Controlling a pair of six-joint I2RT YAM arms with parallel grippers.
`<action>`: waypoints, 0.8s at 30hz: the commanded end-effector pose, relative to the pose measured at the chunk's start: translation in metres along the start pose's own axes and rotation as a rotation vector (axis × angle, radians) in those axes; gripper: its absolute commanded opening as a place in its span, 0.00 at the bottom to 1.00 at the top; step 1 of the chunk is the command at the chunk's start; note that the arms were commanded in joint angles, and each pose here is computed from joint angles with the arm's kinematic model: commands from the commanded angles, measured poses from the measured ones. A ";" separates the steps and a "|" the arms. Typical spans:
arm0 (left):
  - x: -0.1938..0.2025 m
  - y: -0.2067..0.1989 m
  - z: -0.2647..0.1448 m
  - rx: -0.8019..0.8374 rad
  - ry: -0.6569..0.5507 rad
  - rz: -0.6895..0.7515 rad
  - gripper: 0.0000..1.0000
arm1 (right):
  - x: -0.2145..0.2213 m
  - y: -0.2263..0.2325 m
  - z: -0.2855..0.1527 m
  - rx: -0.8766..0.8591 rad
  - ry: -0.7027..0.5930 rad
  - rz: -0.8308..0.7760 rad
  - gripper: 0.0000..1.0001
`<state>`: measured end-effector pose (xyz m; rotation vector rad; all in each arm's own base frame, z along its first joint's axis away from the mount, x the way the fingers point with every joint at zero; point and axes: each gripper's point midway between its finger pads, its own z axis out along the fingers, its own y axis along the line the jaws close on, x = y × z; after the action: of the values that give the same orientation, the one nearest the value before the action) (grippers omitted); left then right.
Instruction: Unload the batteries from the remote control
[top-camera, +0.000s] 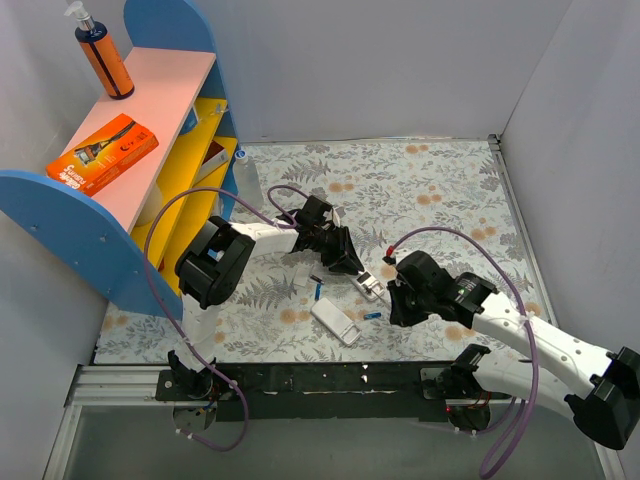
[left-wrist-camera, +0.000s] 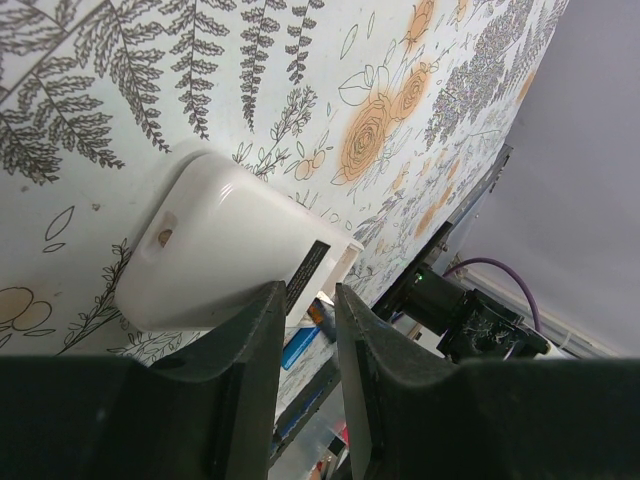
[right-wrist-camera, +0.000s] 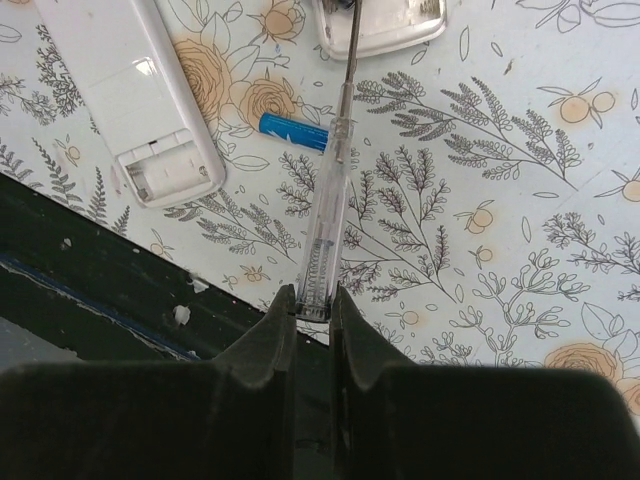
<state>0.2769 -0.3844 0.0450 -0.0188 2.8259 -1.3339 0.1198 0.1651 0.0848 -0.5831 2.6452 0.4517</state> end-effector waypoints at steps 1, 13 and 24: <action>0.006 0.030 -0.001 -0.117 -0.012 -0.020 0.28 | -0.037 0.011 -0.012 -0.030 -0.143 -0.029 0.01; 0.006 0.031 0.000 -0.119 -0.010 -0.016 0.28 | -0.030 0.023 -0.006 -0.097 -0.079 -0.042 0.01; 0.008 0.037 0.002 -0.132 -0.006 -0.026 0.28 | -0.015 0.035 -0.019 -0.166 0.003 -0.039 0.01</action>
<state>0.2766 -0.3843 0.0448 -0.0178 2.8272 -1.3333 0.1120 0.1761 0.0903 -0.6419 2.6639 0.5376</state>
